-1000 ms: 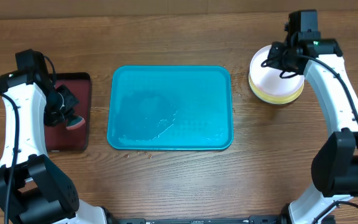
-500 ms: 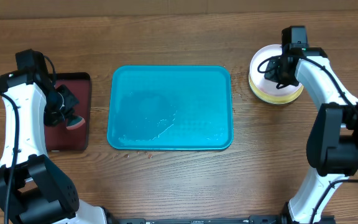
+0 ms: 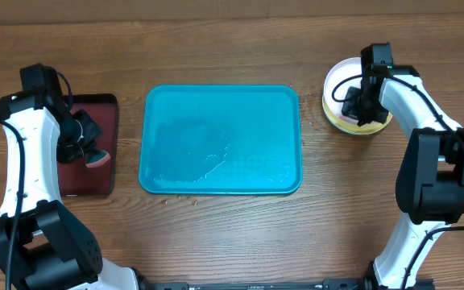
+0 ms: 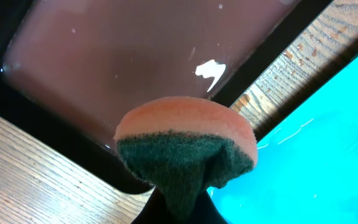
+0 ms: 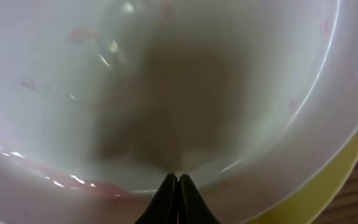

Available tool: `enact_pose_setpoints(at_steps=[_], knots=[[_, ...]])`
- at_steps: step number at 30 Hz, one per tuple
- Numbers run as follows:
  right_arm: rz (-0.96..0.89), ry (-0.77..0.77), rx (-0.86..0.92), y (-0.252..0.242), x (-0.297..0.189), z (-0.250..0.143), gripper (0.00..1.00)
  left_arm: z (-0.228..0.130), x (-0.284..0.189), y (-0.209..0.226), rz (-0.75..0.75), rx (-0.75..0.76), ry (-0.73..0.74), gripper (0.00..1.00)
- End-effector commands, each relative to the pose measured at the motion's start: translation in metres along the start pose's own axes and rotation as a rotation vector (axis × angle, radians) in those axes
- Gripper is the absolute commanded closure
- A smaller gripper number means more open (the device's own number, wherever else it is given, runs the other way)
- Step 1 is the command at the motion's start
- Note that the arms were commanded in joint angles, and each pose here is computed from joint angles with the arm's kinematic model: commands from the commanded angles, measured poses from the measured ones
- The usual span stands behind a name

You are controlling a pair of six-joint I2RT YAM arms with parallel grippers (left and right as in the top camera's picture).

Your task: Clean dirty plates on tray and stack at the side

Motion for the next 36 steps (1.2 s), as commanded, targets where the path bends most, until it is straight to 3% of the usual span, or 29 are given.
enact_pose_setpoints(at_steps=[1, 8, 14, 22, 28, 36], knots=[[-0.029, 0.038, 0.002, -0.008, 0.005, -0.009, 0.96, -0.001, 0.000, 0.000, -0.008, 0.005, 0.008, 0.96], [-0.046, 0.114, -0.006, -0.012, -0.002, -0.025, 0.96, -0.002, 0.000, 0.000, -0.008, 0.005, 0.009, 0.96], [-0.019, 0.040, 0.005, -0.011, -0.042, -0.012, 0.96, -0.001, 0.000, 0.000, -0.010, 0.005, 0.006, 0.96], [0.284, -0.108, 0.002, 0.023, -0.117, 0.002, 0.73, 0.003, 0.002, -0.002, -0.017, 0.004, -0.009, 0.96], [0.535, -0.077, -0.086, 0.070, -0.141, -0.013, 0.71, 0.018, 0.015, -0.004, 0.005, 0.002, -0.051, 0.96], [0.586, -0.111, -0.293, 0.128, -0.152, -0.031, 0.69, 0.044, 0.054, -0.006, 0.014, -0.020, -0.077, 0.96]])
Point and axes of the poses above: each gripper's point midway between its finger pads, its own x axis out along the fingers, its own y axis along the line the jaws close on, z = x × y, the point moved 3 cm from there along -x, back along the fingers, and after that the axes turned 6 degrees about -x, right-handed, at the moved point
